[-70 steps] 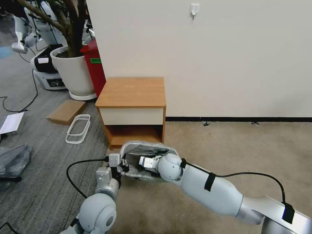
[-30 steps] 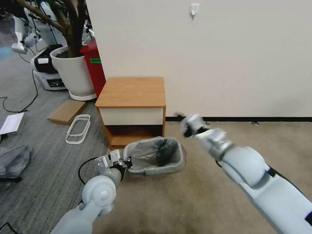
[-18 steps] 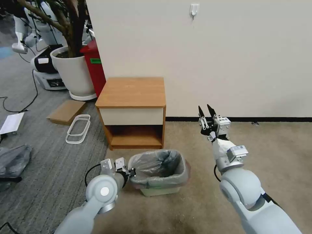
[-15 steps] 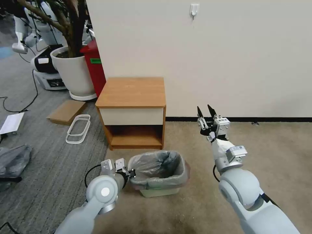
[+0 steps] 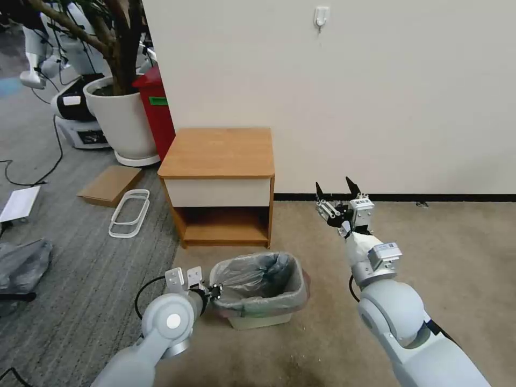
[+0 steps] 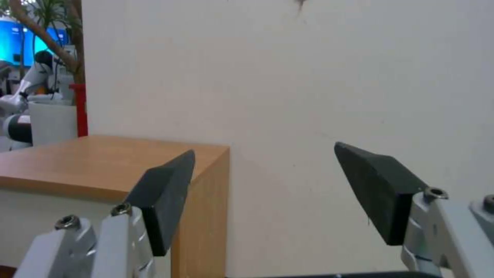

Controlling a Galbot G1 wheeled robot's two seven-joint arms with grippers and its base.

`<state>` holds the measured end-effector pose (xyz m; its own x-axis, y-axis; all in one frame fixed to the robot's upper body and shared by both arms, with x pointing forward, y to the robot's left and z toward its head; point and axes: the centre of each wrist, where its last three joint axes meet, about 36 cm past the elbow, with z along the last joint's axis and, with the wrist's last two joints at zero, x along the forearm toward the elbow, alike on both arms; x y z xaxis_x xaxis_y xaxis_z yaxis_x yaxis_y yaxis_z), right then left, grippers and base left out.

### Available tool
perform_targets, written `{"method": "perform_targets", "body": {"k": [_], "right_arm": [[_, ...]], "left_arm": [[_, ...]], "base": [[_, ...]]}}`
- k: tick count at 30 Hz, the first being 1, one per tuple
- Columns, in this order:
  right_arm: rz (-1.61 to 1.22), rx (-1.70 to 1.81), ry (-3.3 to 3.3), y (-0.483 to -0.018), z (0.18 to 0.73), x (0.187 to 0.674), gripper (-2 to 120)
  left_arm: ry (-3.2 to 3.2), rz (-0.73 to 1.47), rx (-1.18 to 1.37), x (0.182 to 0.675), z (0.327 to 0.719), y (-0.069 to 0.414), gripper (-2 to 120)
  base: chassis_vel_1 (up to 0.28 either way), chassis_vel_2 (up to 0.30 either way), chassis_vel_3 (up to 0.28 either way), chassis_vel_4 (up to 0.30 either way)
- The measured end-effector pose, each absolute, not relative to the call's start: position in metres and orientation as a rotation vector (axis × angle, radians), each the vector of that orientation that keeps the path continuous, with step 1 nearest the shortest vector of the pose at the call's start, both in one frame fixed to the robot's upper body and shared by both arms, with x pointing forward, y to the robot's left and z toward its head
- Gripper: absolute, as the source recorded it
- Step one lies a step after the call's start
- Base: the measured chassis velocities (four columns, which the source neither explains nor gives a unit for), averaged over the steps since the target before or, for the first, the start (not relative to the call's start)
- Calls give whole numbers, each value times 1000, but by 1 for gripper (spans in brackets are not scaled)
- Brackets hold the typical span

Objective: Pick up the garbage bag from the table and place it over the trash can.

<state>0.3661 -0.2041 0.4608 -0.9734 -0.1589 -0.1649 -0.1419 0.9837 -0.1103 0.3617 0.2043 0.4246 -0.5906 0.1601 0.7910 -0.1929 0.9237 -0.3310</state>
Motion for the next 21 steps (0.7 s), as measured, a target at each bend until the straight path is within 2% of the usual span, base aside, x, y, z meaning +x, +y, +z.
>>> {"method": "perform_targets", "body": {"k": [3, 4, 6, 8, 9, 11, 13, 15, 21], "right_arm": [[-143, -224, 2955, -204, 461, 366, 73], [-143, -224, 2955, -204, 461, 366, 73], [-141, -219, 2955, -204, 461, 366, 73], [-117, -217, 2960, -207, 462, 365, 82], [-117, -217, 2960, -207, 462, 365, 82], [-95, -213, 2947, -216, 466, 362, 92], [-93, -210, 2934, -221, 465, 359, 96], [-141, -170, 2908, -230, 462, 350, 100], [-204, -60, 2905, -242, 456, 326, 100]], "left_arm": [[-2169, 520, -4, 358, 435, 211, 69], [-2169, 520, -4, 358, 435, 211, 69], [-2186, 541, -26, 355, 441, 216, 79], [-2216, 555, -49, 350, 448, 222, 87], [-2216, 555, -49, 350, 448, 222, 87], [-2347, 519, -80, 339, 459, 234, 96], [-2445, 476, -97, 330, 462, 240, 98], [-2675, 308, -98, 313, 460, 250, 100], [-3039, 65, -45, 288, 446, 271, 100]], "base": [[0, 0, 0, 0], [0, 0, 0, 0], [0, 0, 0, 0], [0, 0, 0, 0], [0, 0, 0, 0], [0, 0, 0, 0], [0, 0, 0, 0], [0, 0, 0, 0], [0, 0, 0, 0]]}}
